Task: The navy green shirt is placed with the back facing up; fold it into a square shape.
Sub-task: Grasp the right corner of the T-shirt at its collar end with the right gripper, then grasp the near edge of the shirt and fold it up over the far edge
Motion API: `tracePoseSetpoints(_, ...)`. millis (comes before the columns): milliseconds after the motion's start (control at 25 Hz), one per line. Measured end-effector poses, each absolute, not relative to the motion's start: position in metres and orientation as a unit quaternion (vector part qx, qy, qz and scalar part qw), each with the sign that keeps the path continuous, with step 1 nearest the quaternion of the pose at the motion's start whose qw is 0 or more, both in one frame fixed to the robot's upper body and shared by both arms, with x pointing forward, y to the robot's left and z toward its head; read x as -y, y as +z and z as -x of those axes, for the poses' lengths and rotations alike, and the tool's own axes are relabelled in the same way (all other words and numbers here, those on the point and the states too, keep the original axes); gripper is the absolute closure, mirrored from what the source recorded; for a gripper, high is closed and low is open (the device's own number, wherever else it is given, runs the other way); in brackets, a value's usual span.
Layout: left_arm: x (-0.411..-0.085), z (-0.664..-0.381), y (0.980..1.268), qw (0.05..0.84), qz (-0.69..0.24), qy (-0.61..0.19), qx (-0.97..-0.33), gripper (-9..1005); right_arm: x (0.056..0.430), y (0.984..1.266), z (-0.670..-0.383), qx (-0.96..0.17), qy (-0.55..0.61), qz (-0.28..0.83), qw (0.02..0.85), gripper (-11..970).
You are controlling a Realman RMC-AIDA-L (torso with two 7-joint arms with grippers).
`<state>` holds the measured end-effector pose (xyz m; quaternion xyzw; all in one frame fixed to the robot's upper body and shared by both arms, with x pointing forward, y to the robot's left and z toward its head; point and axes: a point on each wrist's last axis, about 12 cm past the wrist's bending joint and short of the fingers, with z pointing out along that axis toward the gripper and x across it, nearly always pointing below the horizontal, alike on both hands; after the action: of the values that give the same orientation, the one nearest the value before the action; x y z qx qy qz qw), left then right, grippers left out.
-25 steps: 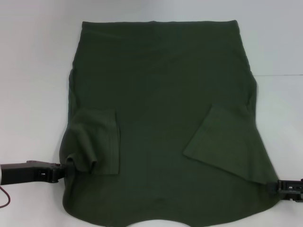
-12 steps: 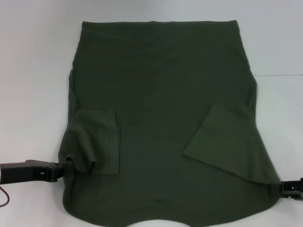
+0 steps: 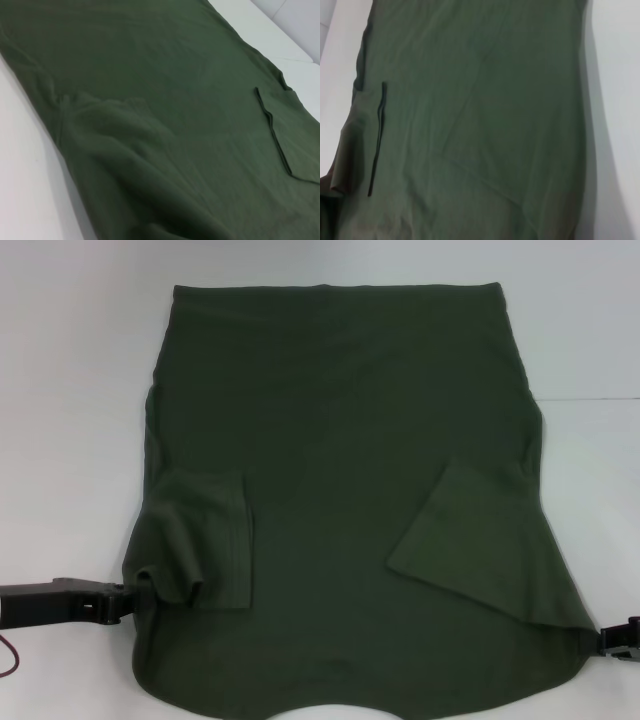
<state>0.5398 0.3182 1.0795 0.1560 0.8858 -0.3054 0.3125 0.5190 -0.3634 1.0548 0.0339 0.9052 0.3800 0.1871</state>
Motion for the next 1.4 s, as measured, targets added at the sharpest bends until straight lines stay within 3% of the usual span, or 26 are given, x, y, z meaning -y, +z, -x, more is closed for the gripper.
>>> tracePoseSetpoints(320,-0.317,-0.54,1.081,0.315,-0.15,-0.314,-0.883,980,0.367,1.058,-0.516,-0.897,0.39,-0.029,0.204,920)
tracePoseSetpoints(720,-0.321,-0.537,1.084,0.308,-0.111,-0.335,-0.883,979,0.387,1.059,-0.491,-0.87,0.416,-0.037,0.26,922)
tracePoseSetpoints(1400,-0.34,-0.495,1.084,0.276,-0.101,-0.369,-0.882,979,0.417,1.063,-0.444,-0.847,0.437,-0.042,0.3,921)
